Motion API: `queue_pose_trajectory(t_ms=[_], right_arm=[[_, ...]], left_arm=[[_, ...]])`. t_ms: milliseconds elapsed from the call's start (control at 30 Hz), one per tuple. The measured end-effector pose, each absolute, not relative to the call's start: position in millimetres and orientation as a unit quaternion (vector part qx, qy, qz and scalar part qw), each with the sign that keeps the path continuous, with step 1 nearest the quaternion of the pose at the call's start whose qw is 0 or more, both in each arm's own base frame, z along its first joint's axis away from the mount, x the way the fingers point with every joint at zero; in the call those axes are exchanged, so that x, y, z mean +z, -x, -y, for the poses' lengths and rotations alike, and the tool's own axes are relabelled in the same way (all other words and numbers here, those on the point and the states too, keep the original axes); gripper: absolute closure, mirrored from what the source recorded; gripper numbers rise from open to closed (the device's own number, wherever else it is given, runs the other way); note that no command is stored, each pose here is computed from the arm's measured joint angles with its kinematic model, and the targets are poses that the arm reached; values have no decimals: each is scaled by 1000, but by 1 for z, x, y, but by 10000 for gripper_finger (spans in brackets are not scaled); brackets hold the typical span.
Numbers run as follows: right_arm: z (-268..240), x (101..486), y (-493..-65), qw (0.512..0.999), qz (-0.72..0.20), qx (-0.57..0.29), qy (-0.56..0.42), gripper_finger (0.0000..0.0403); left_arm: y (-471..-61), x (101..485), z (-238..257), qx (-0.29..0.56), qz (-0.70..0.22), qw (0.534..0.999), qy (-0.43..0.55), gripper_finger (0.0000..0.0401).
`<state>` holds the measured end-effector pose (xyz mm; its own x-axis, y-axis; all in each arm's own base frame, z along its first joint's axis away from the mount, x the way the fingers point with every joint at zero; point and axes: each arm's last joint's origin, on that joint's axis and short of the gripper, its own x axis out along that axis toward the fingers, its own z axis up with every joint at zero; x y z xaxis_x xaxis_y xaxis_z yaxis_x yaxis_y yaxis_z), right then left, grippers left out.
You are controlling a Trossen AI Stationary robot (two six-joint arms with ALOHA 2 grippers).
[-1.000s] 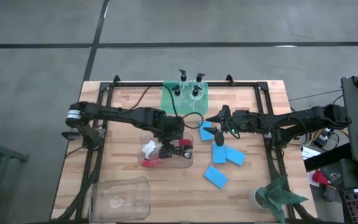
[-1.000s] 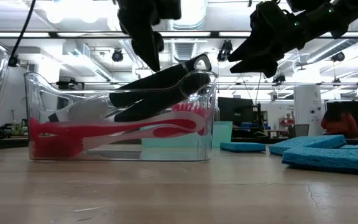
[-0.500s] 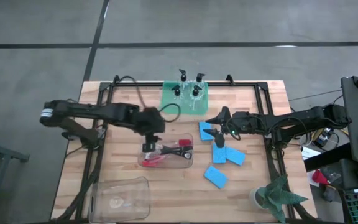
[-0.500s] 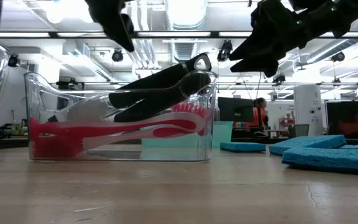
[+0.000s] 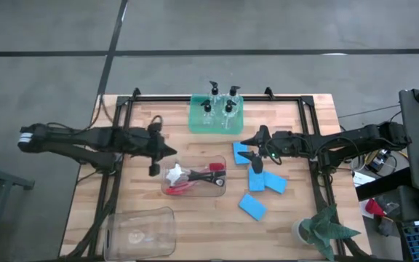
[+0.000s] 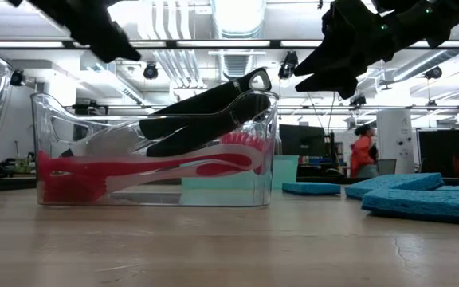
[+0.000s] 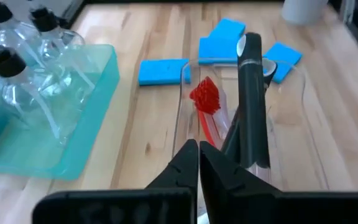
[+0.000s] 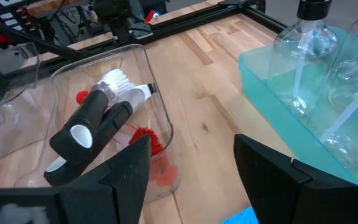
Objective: Pick & Place Kitchen Sink Supplies
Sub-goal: Put the blue sponge into the bottom transparent bin
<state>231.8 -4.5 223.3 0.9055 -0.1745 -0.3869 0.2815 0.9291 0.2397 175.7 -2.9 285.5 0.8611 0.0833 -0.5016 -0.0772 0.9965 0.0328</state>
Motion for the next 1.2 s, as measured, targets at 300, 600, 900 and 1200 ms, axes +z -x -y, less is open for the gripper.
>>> queue_pose_trajectory(t_ms=[300, 600, 900, 1200], right_arm=[[4, 224, -232, 961, -178, -121, -173, 179], [4, 228, -234, 965, -156, -117, -176, 179], [4, 229, -234, 966, -146, -119, -179, 179], [4, 229, -234, 964, -146, -120, -186, 179]], left_arm=[[-134, 255, 2, 40, -171, 984, 33, 398], [-107, 222, 2, 24, -96, 993, 60, 400], [-92, 199, 0, 50, -56, 995, 61, 401], [-90, 176, -1, 56, -48, 995, 73, 400]])
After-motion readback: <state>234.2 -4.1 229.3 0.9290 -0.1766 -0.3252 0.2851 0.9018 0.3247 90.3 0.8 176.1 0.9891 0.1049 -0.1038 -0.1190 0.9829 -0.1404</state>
